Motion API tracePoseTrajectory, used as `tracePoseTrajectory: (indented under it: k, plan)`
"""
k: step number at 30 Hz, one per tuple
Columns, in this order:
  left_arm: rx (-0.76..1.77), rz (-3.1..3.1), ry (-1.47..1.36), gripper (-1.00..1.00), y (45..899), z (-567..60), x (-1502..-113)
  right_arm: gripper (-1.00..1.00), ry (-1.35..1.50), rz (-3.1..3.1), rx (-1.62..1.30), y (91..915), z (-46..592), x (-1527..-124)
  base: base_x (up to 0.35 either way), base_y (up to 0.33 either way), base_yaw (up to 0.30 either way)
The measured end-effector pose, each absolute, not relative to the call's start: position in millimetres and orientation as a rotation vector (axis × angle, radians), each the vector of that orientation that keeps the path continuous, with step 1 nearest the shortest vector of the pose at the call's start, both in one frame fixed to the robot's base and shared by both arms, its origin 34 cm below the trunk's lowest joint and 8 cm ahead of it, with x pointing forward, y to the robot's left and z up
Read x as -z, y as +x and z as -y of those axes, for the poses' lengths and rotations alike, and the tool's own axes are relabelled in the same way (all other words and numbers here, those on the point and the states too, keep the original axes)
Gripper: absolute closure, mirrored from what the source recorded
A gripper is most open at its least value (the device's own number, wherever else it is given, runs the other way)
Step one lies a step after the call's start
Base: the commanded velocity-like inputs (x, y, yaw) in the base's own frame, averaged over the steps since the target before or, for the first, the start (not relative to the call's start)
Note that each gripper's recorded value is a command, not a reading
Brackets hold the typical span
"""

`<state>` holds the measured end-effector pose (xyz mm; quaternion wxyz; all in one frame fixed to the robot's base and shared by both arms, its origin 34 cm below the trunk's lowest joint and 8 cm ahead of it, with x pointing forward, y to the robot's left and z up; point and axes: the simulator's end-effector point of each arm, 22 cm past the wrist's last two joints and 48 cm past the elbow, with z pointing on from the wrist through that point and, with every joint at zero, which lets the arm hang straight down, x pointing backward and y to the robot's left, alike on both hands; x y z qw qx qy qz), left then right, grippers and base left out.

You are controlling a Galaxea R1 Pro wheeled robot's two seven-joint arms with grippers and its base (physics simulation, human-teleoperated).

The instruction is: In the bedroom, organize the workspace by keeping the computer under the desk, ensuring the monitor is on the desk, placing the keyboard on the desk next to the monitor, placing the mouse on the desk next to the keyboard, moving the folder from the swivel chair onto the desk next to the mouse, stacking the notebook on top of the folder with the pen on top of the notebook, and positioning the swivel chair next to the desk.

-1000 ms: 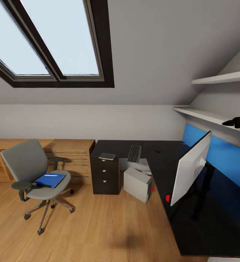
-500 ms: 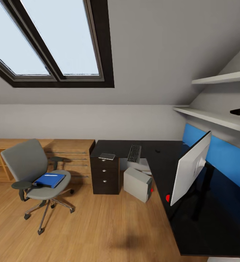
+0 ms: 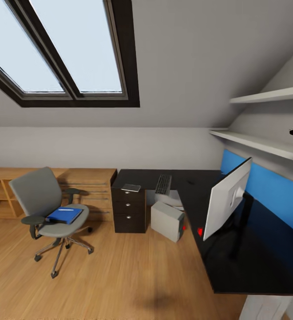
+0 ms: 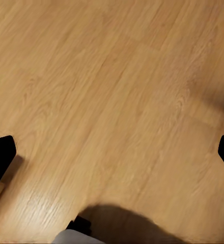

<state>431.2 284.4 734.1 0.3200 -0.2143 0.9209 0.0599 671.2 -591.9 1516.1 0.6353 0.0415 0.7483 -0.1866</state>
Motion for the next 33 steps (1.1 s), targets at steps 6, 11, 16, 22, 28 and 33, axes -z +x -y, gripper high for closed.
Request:
tracePoseTrajectory:
  k: [6, 11, 16, 22, 28, 33]
  plan:
    - [-0.155, -2.424, -0.565, -1.0, 429.9, -282.2, -732.9, -1.0, 0.097, -1.761, 0.368, 690.5, 579.6, -1493.0, -0.336, 0.0, 0.0]
    - [-0.156, -2.423, -0.564, -1.0, 430.3, -282.5, -733.2, -1.0, 0.087, -1.771, 0.347, 697.6, 569.2, -1487.4, -0.337, 0.0, 0.0]
    - [-0.156, -2.424, -0.564, -1.0, 430.2, -282.7, -733.0, -1.0, 0.006, -1.912, 0.239, 740.5, 512.3, -1389.3, -0.334, 0.0, 0.004]
    - [-0.158, -2.43, -0.564, -1.0, 428.5, -282.7, -731.2, -1.0, -0.004, -1.924, 0.228, 747.8, 503.2, -1378.2, -0.328, 0.0, 0.108]
    - [-0.161, -2.436, -0.565, -1.0, 426.3, -283.0, -729.0, -1.0, 0.013, -1.963, 0.218, 751.2, 507.1, -1361.2, -0.112, 0.0, 0.128]
    - [-0.163, -2.443, -0.566, -1.0, 424.4, -283.0, -726.9, -1.0, 0.053, -2.04, 0.2, 754.8, 518.8, -1326.6, -0.013, 0.0, 0.105]
